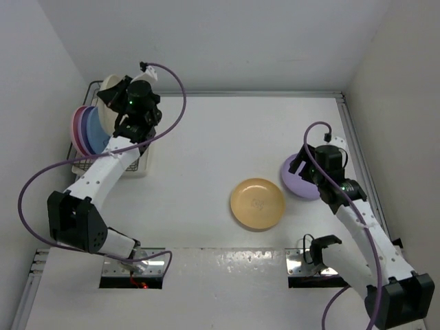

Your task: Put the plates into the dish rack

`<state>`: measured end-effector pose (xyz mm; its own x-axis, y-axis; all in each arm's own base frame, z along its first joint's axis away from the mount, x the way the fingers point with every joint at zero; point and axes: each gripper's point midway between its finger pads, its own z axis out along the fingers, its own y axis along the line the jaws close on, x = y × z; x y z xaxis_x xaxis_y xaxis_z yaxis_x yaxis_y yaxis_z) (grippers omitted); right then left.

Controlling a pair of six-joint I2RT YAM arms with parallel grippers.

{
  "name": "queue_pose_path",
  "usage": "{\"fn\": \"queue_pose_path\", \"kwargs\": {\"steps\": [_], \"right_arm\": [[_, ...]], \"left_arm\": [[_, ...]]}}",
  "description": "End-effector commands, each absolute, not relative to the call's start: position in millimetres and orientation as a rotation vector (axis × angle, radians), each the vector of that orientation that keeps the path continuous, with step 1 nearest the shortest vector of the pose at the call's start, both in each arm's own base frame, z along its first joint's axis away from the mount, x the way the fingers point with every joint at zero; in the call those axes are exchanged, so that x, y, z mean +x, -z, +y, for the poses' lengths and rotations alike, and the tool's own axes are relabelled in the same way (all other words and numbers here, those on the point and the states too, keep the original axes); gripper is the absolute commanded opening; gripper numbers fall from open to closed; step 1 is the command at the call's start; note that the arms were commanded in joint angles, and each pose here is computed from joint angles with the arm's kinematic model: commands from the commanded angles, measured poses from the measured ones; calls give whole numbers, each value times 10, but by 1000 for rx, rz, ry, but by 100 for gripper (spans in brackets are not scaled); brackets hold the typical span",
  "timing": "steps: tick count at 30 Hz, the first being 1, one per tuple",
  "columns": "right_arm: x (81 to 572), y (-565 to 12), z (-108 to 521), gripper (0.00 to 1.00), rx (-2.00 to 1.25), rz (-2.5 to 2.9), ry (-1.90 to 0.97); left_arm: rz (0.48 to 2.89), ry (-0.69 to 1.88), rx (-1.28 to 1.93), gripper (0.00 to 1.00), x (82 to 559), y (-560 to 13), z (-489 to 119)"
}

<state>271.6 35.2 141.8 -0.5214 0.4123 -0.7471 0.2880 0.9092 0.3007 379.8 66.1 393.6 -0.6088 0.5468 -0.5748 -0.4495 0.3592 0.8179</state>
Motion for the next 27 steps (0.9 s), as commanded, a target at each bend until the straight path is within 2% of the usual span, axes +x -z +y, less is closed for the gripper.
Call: {"fn": "queue_pose_path", "kwargs": {"steps": [1,11,27], "right_arm": [[2929,-1860,407,79,455,2049,-132],[2977,-2035,746,79,352,2044,-125],[2893,-2166,752,80,310,2004,-53]], "left_arm": [[1660,-1435,-32,0,3613,-4133,801],[1651,-1525,20,0,3656,-3683,981],[1646,-1554,42,0,3630,-3316,1154]]}}
